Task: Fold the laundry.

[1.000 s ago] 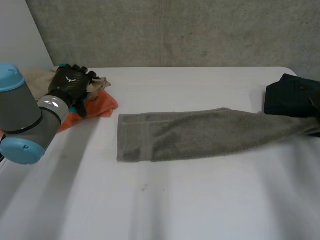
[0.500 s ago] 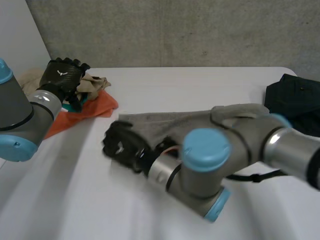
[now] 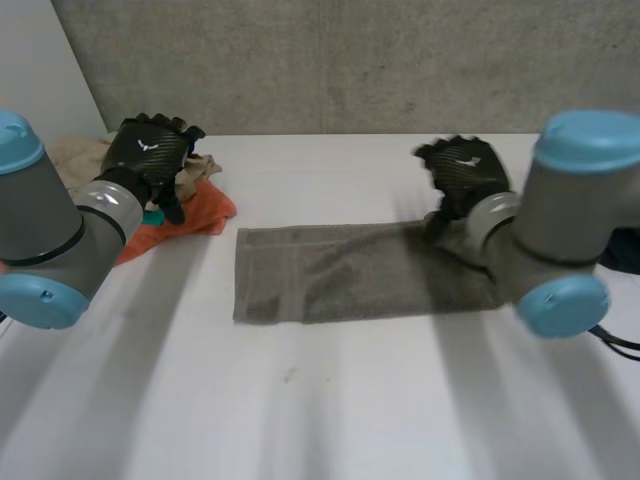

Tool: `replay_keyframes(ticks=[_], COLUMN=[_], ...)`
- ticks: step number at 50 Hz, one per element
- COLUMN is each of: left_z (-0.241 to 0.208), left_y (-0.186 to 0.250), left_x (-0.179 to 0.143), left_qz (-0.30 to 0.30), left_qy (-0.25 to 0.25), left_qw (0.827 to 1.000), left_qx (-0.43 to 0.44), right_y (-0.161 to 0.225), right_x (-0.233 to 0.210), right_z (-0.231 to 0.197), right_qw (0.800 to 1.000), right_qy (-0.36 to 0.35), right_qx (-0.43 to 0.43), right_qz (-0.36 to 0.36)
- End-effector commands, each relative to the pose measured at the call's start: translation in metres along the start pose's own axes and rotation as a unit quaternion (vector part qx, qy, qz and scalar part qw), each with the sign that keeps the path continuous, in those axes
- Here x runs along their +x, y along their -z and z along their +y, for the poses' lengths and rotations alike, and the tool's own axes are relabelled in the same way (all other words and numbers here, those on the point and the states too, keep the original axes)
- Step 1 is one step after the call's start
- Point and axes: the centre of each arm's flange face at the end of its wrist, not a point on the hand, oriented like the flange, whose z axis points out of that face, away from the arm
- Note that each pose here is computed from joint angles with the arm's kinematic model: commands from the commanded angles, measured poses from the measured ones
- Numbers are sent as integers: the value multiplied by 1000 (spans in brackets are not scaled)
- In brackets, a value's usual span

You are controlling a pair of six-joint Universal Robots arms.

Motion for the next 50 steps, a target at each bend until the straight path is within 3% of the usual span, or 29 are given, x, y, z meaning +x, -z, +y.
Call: replay_keyframes(ticks=[1, 9, 25, 32, 40, 47, 50], left_z=[2, 5, 8, 4, -12, -20, -20], left_y=[-1, -2, -3, -1, 4, 7, 8], left_x=[4, 2, -4, -5, -4, -10, -9], left_qz=[5, 3, -4, -3, 11, 3, 4], left_qy=[-1, 0, 2, 4, 24, 51, 54], left_qw=[1000, 1000, 1000, 1000, 999, 998, 998], left_qx=[-1, -6, -10, -5, 20, 31, 30], right_y=[-33, -59, -86, -84, -58, -1, 13], right_x=[40, 42, 16, 5, -50, -151, -176], right_z=[25, 40, 66, 47, -2, 1, 12], right_qw=[987, 980, 994, 997, 996, 963, 950], right_qy=[-132, -165, -76, -61, -20, 9, 21], right_qx=[-95, -113, -82, -56, 17, 65, 79], right_qz=[-1, -4, 8, -4, -89, -263, -301])
